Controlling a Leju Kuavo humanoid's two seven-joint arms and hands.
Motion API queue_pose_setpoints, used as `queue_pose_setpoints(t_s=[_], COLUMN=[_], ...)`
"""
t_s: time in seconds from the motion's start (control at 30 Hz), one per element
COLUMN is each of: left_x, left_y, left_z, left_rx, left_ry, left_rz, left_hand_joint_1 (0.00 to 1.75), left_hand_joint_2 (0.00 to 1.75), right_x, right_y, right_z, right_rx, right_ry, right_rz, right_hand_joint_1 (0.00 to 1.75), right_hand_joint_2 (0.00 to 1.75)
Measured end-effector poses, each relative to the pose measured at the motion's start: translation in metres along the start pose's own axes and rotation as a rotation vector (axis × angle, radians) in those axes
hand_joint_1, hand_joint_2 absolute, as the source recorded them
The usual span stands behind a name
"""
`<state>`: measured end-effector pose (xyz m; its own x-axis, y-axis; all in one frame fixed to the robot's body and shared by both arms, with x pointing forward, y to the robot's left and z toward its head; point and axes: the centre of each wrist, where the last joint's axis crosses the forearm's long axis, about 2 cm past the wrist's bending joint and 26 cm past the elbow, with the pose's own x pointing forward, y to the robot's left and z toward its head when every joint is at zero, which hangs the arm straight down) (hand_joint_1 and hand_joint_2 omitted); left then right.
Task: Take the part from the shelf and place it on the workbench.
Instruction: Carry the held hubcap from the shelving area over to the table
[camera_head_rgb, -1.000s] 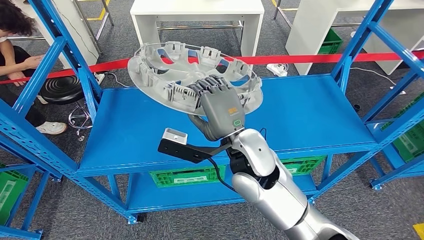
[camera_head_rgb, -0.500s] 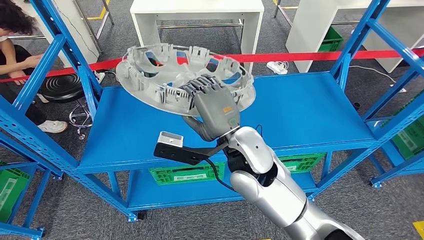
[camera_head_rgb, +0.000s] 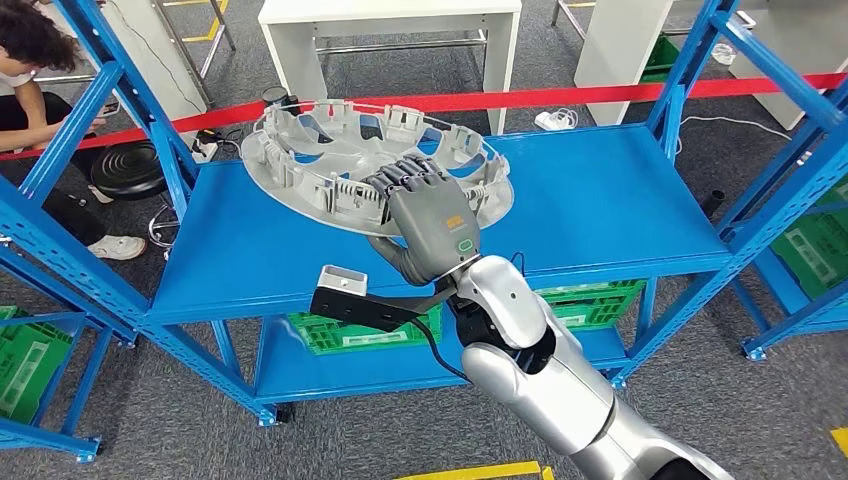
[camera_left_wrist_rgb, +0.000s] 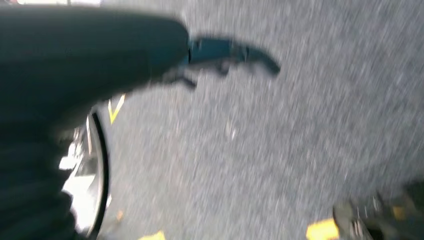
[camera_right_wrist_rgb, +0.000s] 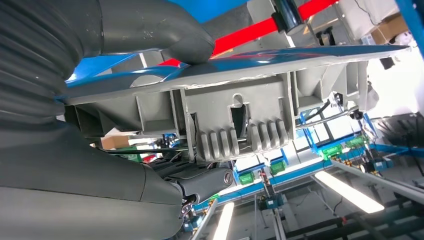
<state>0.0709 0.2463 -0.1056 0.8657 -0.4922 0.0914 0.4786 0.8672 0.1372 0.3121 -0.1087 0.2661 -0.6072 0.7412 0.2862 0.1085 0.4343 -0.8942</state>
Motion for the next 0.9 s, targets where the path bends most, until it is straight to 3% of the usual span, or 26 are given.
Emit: queue_pose_setpoints(t_s=[0.9], left_x=[0.0002], left_y=[0.0007], left_z=[-0.0001], left_rx=[-0.004], left_ry=[-0.017], left_rz=[-0.026], left_hand_joint_1=[0.00], left_hand_joint_2=[1.75], right_x=[-0.0068], right_y=[0.0052], right_z=[0.0048], right_rx=[0.047], right_ry=[0.021], right_rz=[0.023], right_hand_joint_1=[1.75], right_hand_joint_2=[1.75])
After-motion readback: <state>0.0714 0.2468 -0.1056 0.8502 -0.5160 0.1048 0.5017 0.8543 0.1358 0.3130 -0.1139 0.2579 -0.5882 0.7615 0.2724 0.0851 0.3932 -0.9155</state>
